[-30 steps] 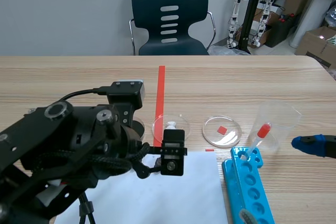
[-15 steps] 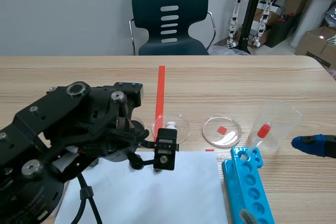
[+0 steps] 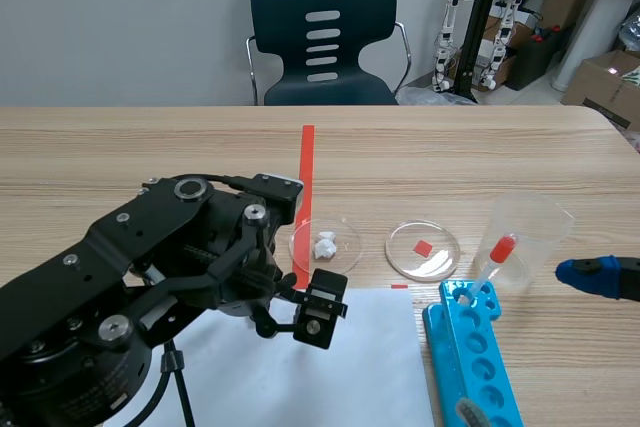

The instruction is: Pick up the middle mineral with the left hand

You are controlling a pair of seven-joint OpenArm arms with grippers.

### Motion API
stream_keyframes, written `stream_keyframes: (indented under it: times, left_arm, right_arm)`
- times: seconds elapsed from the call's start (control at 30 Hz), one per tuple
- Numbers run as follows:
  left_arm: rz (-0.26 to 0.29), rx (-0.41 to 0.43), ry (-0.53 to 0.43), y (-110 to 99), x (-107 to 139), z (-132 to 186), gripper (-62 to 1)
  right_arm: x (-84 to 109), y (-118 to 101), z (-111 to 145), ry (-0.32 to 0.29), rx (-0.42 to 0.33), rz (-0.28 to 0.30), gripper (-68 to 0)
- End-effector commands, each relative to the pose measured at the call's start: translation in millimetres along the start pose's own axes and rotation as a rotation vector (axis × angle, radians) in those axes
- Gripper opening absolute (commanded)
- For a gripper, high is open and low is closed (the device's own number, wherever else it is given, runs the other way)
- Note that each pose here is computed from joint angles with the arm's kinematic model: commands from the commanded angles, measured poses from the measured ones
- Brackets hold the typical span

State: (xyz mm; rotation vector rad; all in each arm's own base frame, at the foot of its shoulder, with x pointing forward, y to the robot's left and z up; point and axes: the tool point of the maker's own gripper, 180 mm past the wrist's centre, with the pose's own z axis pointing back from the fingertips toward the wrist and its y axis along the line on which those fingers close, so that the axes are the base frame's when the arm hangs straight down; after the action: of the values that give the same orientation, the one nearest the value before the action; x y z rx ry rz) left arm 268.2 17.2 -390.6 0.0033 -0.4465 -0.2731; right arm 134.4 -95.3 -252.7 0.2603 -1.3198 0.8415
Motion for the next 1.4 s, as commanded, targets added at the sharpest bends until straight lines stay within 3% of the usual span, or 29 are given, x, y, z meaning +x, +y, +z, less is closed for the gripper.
stream_keyframes:
  times: [0.0,0.4,0.73,1.0,1.37]
  left_arm:
    - [0.005,-0.014,-0.027,-1,9,5,-3.5]
    - [-0.089,-0.017,-0.035,5,-2,0,-3.5]
    - [-0.225,-0.096,-0.056,-10,0,1,-3.5]
    - [-0.242,-0.094,-0.074,-8,9,3,-3.5]
    - [-0.339,-0.121,-0.086,-9,19,5,-3.5]
  right_arm:
    - [6.0,-4,-1,-0.023,-0.006,0.008,-2.0]
    - [6.0,-4,-1,-0.023,-0.006,0.008,-2.0]
    - [6.0,-4,-1,-0.023,-0.006,0.008,-2.0]
    - [6.0,-4,-1,-0.023,-0.006,0.008,-2.0]
    - [6.0,-4,-1,-0.023,-0.006,0.008,-2.0]
